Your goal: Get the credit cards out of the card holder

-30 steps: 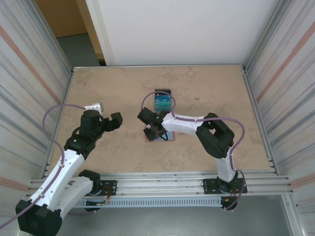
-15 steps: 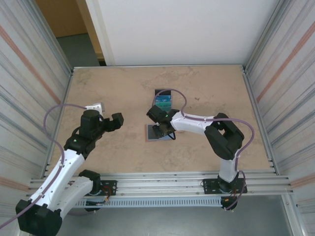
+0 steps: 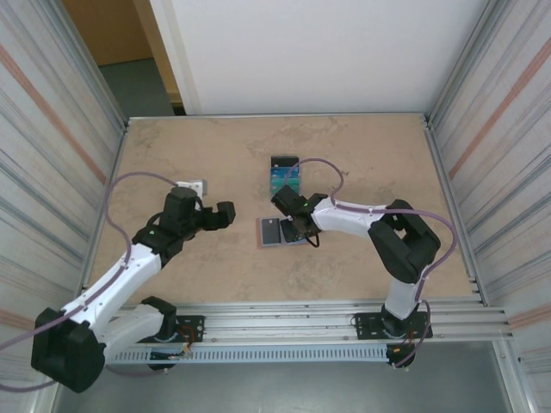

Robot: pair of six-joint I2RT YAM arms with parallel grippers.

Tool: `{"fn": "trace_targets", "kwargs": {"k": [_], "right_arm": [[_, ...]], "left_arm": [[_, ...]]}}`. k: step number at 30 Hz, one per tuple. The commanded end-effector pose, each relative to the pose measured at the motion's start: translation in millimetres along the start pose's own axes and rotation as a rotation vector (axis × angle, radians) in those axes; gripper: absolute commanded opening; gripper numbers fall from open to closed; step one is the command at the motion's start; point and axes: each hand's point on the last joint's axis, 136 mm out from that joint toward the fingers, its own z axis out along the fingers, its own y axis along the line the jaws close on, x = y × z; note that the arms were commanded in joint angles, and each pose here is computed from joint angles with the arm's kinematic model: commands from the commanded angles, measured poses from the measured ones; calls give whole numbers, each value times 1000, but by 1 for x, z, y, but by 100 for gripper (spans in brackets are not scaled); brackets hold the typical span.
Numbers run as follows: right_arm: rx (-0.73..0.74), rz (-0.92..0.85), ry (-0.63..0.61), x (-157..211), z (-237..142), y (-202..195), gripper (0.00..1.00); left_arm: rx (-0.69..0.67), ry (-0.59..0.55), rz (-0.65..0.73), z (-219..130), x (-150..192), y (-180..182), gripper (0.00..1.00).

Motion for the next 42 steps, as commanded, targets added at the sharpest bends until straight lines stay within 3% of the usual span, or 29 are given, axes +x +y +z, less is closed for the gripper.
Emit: {"fn": "trace_targets", "kwargs": {"k": [1, 11, 13, 16, 21, 29, 42], "right_arm": [[12, 67, 2, 4, -11, -14, 39], [37, 150, -75, 3, -48, -38, 43], [21, 177, -87, 2, -54, -43, 39], [-82, 219, -110, -4, -64, -38, 28], [-278, 256, -143, -17, -77, -21, 29], [-484, 245, -80, -30, -64, 16, 25], [-556, 283, 29, -27, -24, 26, 24]], "left_arm": [[13, -40, 68, 10, -18, -17, 99], [-5, 84, 226, 59, 16, -54, 99], [-4, 94, 239, 64, 22, -59, 99], [-40, 113, 239, 68, 32, -56, 99], [-54, 150, 177, 75, 53, -48, 99], [-74, 196, 199, 89, 75, -49, 99], [-120, 268, 221, 114, 98, -41, 99]]}}
